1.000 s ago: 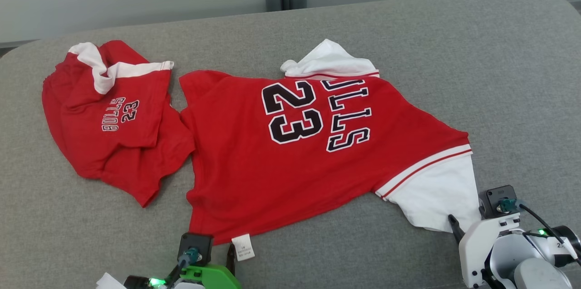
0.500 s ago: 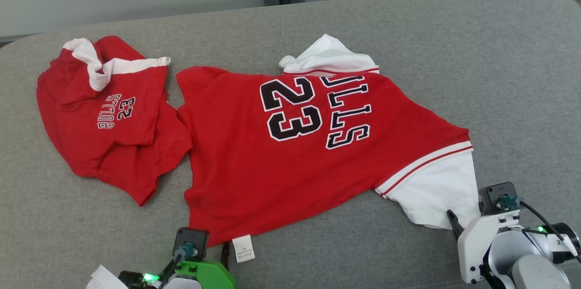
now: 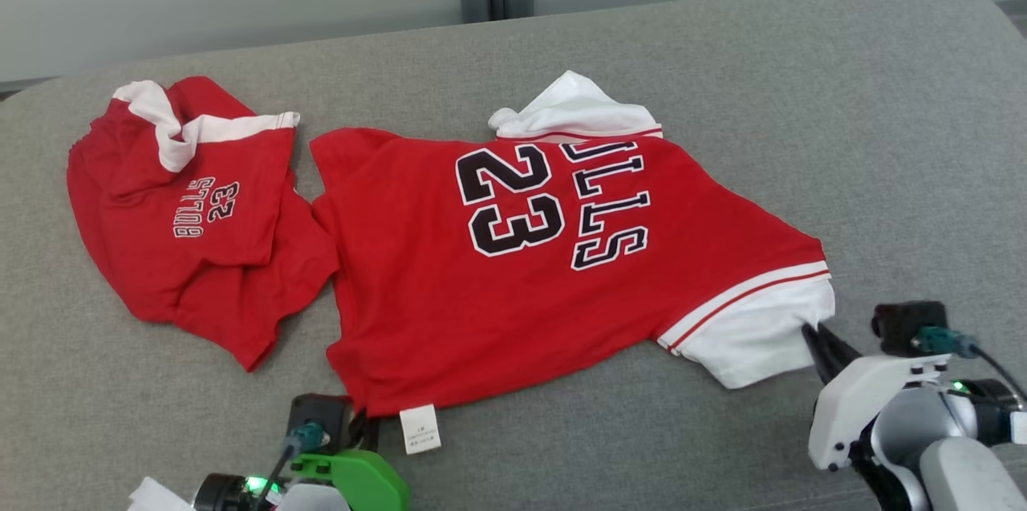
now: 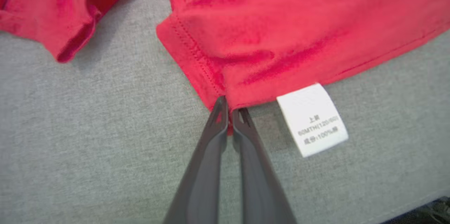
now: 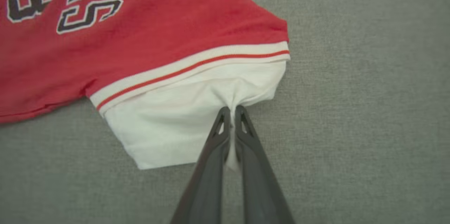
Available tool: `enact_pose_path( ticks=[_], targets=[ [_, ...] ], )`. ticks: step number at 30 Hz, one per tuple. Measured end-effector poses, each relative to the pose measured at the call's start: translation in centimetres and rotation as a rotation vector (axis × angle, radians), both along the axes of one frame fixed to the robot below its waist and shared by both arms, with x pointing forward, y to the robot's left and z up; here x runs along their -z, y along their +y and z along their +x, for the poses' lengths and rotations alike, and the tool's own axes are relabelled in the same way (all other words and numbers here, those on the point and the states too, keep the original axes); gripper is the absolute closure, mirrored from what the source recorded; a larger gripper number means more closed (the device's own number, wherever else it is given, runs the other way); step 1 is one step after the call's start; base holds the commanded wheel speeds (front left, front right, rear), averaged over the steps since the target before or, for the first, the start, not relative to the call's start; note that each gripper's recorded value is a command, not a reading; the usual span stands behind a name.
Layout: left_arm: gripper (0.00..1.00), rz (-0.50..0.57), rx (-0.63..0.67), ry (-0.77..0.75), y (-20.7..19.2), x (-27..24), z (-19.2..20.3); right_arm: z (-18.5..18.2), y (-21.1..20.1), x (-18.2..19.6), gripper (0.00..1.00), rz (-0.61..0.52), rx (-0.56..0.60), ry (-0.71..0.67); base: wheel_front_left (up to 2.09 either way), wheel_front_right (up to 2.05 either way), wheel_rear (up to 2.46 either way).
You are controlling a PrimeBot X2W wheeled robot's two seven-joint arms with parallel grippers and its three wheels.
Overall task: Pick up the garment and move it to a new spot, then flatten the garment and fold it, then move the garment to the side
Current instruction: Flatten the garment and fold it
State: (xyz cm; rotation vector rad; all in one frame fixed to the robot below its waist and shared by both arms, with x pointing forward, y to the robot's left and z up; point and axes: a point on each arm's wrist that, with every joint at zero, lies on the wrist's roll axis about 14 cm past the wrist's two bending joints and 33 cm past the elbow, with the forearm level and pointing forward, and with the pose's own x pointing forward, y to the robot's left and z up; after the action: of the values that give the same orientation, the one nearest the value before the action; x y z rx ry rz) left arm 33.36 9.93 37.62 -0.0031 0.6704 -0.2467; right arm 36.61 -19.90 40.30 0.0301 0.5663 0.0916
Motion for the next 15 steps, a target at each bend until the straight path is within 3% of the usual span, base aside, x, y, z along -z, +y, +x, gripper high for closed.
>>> enact_pose_path(
  ticks=[2, 3, 8, 15],
  targets=[
    [1.00, -0.046, -0.024, -0.067, -0.1, -2.1, 0.7, 0.8, -0.4, -2.9, 1.00, 0.073, 0.053, -0.108, 0.00, 0.00, 0.00],
    [1.00, -0.103, -0.039, -0.157, -0.4, -5.2, 1.3, 1.4, -1.2, -6.8, 1.00, 0.136, 0.097, -0.239, 0.00, 0.00, 0.00],
    [1.00, -0.228, -0.019, -0.400, -1.6, -14.4, 2.0, 0.9, -2.9, -17.5, 1.00, 0.252, 0.142, -0.564, 0.00, 0.00, 0.00],
    [1.00, -0.313, 0.125, -0.770, -3.2, -28.2, 0.6, -3.5, -5.3, -31.3, 1.00, 0.281, 0.164, -0.987, 0.00, 0.00, 0.00]
  ],
)
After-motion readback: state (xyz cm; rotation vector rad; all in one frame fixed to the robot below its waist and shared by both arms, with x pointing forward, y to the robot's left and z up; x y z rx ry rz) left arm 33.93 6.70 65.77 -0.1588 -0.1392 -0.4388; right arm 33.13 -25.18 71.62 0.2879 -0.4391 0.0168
